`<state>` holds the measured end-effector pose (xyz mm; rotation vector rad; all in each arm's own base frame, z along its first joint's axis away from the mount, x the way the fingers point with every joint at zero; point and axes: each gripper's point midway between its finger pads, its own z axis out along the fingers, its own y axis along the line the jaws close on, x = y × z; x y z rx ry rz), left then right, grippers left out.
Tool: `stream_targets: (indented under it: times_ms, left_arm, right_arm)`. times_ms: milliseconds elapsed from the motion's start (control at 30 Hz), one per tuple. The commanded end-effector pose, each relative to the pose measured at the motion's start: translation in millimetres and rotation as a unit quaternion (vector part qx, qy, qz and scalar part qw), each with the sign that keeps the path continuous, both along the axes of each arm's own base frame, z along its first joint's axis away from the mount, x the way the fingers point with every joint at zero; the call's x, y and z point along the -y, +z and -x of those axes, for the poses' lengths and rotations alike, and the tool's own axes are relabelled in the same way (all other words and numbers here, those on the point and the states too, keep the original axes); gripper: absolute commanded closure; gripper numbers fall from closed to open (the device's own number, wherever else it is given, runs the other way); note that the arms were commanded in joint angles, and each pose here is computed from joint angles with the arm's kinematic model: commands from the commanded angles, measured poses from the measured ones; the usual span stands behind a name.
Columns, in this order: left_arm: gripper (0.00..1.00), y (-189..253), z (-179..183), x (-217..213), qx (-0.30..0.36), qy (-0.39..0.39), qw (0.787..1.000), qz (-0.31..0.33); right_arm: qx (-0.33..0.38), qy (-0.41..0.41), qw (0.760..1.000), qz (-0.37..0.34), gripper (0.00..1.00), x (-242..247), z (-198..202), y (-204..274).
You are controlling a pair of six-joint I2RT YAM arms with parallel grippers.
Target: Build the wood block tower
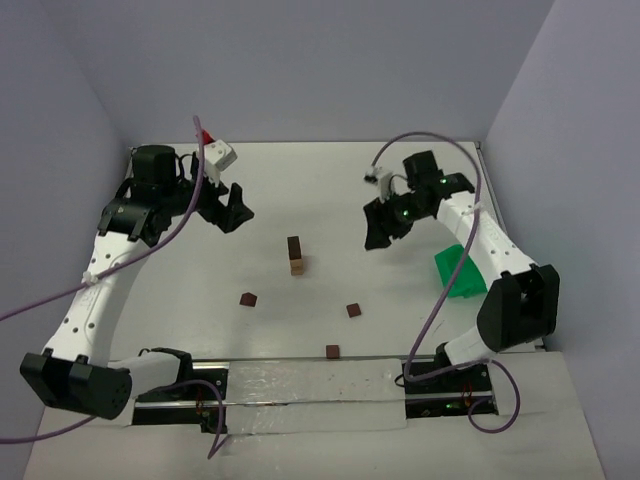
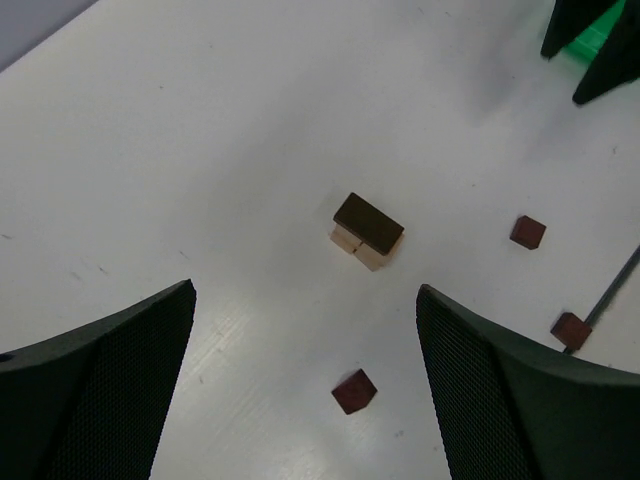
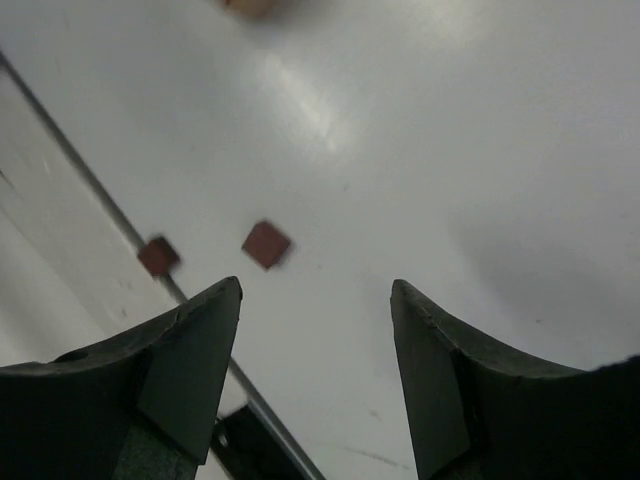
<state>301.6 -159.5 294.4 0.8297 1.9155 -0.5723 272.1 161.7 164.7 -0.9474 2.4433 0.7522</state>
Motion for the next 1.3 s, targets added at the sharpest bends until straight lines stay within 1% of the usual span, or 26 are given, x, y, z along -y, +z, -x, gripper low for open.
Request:
stream_targets:
  times_ms: [0,67,133,267,333,400,467,500,600,633,733,833,933,1033,1100,1267]
  left_arm:
    - [0.03,24,19,-4,0.026,0.015,0.998,0.050]
    - [0.03,22,20,-9,0.024,0.026,0.998,0.053]
    - [0.03,22,18,-15,0.025,0.039,0.997,0.057]
    - [0.03,22,15,-21,0.021,0.049,0.997,0.062]
    - [0.03,20,13,-23,0.012,0.052,0.996,0.067]
    - [0.03,22,12,-24,0.014,0.052,0.996,0.071]
    - [0.02,27,8,-29,0.018,0.064,0.994,0.083]
    - [0.01,29,6,-31,0.020,0.068,0.994,0.088]
    - [0.01,33,2,-38,0.014,0.079,0.992,0.102]
    - [0.01,34,1,-38,0.012,0.078,0.991,0.105]
    - [0.01,35,-1,-43,0.011,0.083,0.991,0.107]
    - [0.01,37,0,-45,0.013,0.086,0.990,0.108]
    - [0.01,37,-1,-46,0.015,0.086,0.991,0.106]
    - [0.01,37,-1,-47,0.015,0.087,0.991,0.103]
    - [0.01,37,-2,-48,0.017,0.087,0.991,0.101]
    - [0.01,35,-2,-48,0.017,0.085,0.991,0.101]
  right_arm:
    - [0.056,0.175,0.975,0.128,0.35,-1,77,-39]
    - [0.082,0.202,0.965,0.147,0.43,-7,82,-50]
    - [0.081,0.235,0.955,0.162,0.53,-10,96,-66]
    - [0.089,0.277,0.943,0.163,0.61,-17,111,-91]
    - [0.086,0.295,0.938,0.157,0.62,-26,121,-94]
    - [0.091,0.319,0.933,0.137,0.62,-39,132,-92]
    - [0.121,0.352,0.921,0.113,0.59,-54,149,-89]
    - [0.139,0.369,0.913,0.107,0.57,-64,155,-88]
    - [0.155,0.387,0.905,0.086,0.51,-83,168,-83]
    - [0.157,0.393,0.903,0.081,0.47,-88,172,-82]
    - [0.163,0.407,0.895,0.076,0.39,-104,187,-85]
    - [0.160,0.415,0.891,0.086,0.34,-115,202,-96]
    - [0.165,0.412,0.892,0.087,0.33,-124,207,-102]
    - [0.160,0.405,0.894,0.101,0.33,-127,208,-113]
    - [0.171,0.395,0.896,0.110,0.32,-128,202,-116]
    - [0.158,0.394,0.896,0.132,0.33,-125,202,-132]
